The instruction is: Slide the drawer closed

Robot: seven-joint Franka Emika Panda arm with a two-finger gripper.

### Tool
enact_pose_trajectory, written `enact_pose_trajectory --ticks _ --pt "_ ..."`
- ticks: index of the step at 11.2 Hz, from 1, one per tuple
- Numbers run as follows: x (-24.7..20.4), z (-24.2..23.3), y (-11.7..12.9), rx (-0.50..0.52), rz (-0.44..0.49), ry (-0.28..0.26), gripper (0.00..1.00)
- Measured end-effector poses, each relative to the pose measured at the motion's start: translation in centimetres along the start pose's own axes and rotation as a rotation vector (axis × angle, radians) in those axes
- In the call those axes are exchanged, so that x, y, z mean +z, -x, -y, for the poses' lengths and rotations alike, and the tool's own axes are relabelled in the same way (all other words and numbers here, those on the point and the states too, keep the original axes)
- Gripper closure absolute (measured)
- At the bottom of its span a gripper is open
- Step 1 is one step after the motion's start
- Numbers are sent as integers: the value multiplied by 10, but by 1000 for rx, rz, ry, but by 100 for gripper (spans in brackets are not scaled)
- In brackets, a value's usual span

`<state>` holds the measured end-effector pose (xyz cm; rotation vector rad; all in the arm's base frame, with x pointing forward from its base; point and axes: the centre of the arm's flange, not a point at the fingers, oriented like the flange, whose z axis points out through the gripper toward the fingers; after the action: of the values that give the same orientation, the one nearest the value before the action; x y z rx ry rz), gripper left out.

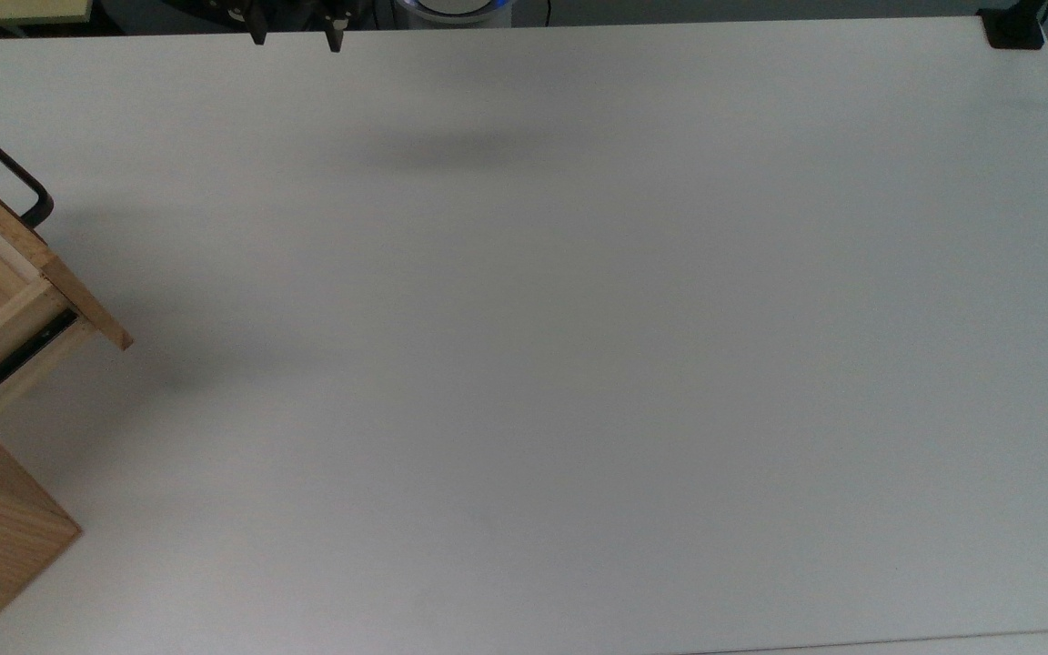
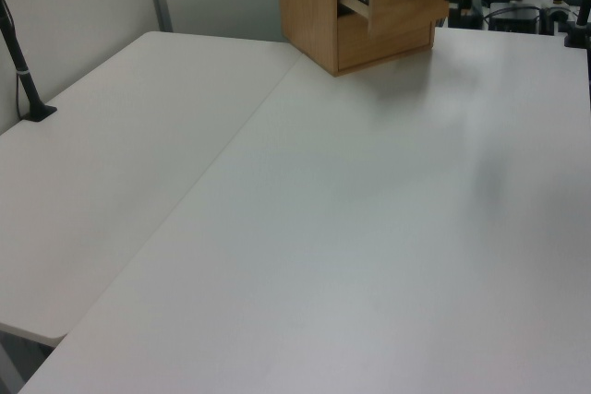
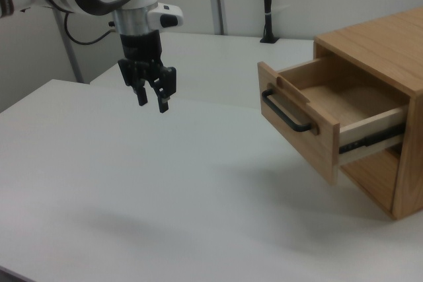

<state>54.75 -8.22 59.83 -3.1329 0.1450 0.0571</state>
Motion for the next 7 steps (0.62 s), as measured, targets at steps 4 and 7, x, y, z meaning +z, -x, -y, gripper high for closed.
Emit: enact_pose_trajectory --ticks 4,7 --pt "6 -11 -3 28 11 -7 96" --pt "30 -69 -21 150 5 -3 99"
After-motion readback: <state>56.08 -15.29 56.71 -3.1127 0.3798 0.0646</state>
